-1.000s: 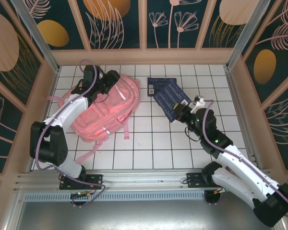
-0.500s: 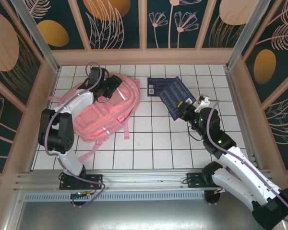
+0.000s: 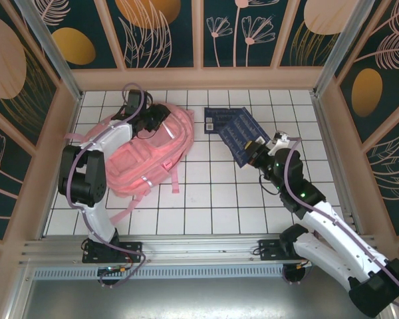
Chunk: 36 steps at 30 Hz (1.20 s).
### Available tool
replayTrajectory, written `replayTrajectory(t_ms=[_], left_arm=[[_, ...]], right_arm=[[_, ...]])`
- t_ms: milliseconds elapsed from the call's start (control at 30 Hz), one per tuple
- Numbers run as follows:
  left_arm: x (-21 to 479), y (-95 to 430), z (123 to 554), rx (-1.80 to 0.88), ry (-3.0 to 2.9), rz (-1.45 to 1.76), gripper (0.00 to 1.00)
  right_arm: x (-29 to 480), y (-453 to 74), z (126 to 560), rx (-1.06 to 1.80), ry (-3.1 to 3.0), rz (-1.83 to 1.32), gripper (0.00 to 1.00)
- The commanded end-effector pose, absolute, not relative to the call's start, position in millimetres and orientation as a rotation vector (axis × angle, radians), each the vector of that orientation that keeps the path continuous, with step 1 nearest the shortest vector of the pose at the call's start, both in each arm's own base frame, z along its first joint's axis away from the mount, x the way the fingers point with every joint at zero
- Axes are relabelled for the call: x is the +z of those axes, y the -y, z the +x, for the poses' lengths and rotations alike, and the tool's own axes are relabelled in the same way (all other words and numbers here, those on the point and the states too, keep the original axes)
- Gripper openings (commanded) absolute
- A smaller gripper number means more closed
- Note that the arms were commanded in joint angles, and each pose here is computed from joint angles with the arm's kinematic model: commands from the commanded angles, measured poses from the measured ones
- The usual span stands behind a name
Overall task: Pack the student bag
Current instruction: Open the student bag at the middle-left of the table.
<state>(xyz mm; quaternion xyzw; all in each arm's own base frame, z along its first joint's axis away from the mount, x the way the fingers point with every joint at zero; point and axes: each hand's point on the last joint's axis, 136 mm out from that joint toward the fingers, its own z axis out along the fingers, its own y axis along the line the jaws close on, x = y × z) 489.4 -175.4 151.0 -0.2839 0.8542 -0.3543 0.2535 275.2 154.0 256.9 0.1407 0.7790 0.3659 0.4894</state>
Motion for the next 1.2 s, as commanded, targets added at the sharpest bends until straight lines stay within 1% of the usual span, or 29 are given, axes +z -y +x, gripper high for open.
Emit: replayTrajectory(t_ms=[0, 133, 267, 400, 500, 533, 633, 733, 833, 967, 1133, 1167], left_arm=[[156, 175, 498, -0.955, -2.321, -0.733, 0.43], [140, 174, 499, -0.923, -2.37, -0.766, 0.43], [129, 173, 498, -0.908, -2.393, -0.772, 0.35], [116, 175, 496, -0.888, -2.453, -0.753, 0.18], [119, 179, 497, -0.904, -2.457, -0.688, 0.0], [124, 183, 498, -0.933, -2.452, -0.648, 0.0], [150, 194, 498, -1.0, -2.426, -0.506, 0.0], [199, 210, 493, -1.072, -2.358, -0.288, 0.0], [246, 235, 474, -1.112, -2.299, -0.048, 0.0], [294, 272, 431, -1.15, -2.248, 0.226, 0.0], [355, 270, 370, -1.263, -2.064, 0.399, 0.0], [366, 269, 356, -1.289, -2.019, 0.442, 0.0]], right_arm=[[274, -157, 279, 0.952, -1.827, 0.347, 0.0], [277, -157, 281, 0.948, -1.822, 0.35, 0.0], [279, -156, 281, 0.944, -1.815, 0.346, 0.0], [281, -156, 280, 0.943, -1.813, 0.343, 0.0], [284, -155, 280, 0.931, -1.811, 0.33, 0.0], [285, -154, 280, 0.92, -1.812, 0.323, 0.0], [289, -152, 280, 0.873, -1.825, 0.298, 0.0], [302, -147, 279, 0.821, -1.822, 0.273, 0.0], [318, -132, 277, 0.731, -1.769, 0.263, 0.0], [327, -121, 284, 0.586, -1.811, 0.244, 0.0], [350, -126, 278, 0.583, -1.811, 0.157, 0.0], [356, -119, 278, 0.582, -1.809, 0.168, 0.0]])
